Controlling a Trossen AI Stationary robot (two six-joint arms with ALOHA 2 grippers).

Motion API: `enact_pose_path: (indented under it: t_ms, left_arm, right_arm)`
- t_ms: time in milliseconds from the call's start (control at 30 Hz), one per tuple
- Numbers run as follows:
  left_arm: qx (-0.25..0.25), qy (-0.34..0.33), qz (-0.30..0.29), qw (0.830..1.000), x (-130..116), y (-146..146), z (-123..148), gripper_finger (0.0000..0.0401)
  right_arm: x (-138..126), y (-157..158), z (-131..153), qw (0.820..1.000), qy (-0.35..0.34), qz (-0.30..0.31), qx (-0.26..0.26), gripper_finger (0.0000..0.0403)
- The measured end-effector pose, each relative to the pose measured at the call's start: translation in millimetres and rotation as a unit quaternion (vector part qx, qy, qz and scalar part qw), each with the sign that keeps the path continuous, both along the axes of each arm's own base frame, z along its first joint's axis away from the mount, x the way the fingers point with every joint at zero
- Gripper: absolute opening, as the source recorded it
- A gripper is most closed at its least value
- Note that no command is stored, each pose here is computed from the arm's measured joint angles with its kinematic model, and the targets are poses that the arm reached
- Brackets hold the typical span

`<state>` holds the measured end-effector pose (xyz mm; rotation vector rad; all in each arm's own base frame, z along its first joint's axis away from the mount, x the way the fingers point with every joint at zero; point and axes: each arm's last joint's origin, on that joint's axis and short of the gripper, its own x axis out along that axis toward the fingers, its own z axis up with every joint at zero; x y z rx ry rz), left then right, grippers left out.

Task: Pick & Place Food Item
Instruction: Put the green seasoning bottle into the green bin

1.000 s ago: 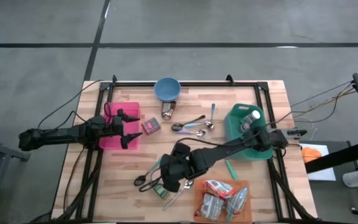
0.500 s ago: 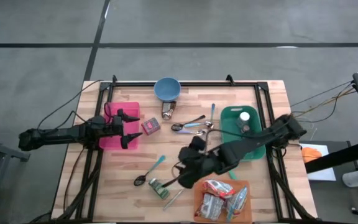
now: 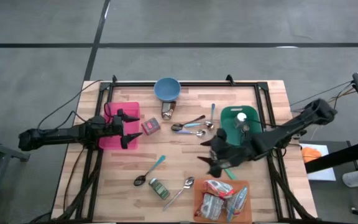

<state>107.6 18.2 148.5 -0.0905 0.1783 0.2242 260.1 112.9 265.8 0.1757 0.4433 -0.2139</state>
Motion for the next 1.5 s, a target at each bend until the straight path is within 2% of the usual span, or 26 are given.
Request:
enact_pose_path:
  t_ms: [100,267,467,533,700,1000,1500]
  left_arm:
    - [0.0,0.0,0.0,1.0,0,0,0,0.0372]
    - [0.0,0.0,0.0,1.0,0,0,0,0.0372]
    - [0.0,0.0,0.0,1.0,0,0,0,0.0372]
    - [0.0,0.0,0.0,1.0,0,0,0,0.0372]
    - [0.0,0.0,0.0,1.0,0,0,0,0.0372]
    - [0.0,0.0,0.0,1.0,0,0,0,0.0372]
    - [0.0,0.0,0.0,1.0,0,0,0,0.0372]
  right_arm:
    - [-20,-6,-10,0.999,-0.037,0.016,-0.016,0.0277]
    - [-50,-20,-19,0.996,-0.084,0.025,-0.013,0.0277]
    - [-71,-31,-18,0.993,-0.114,0.031,0.0,0.0277]
    - [-74,-32,-16,0.992,-0.118,0.036,-0.01,0.0277]
    - [-79,-35,-16,0.988,-0.112,0.062,-0.083,0.0277]
    - [-81,-33,-12,0.975,-0.113,0.139,-0.134,0.0277]
    - [-81,-33,-9,0.974,-0.114,0.139,-0.141,0.0277]
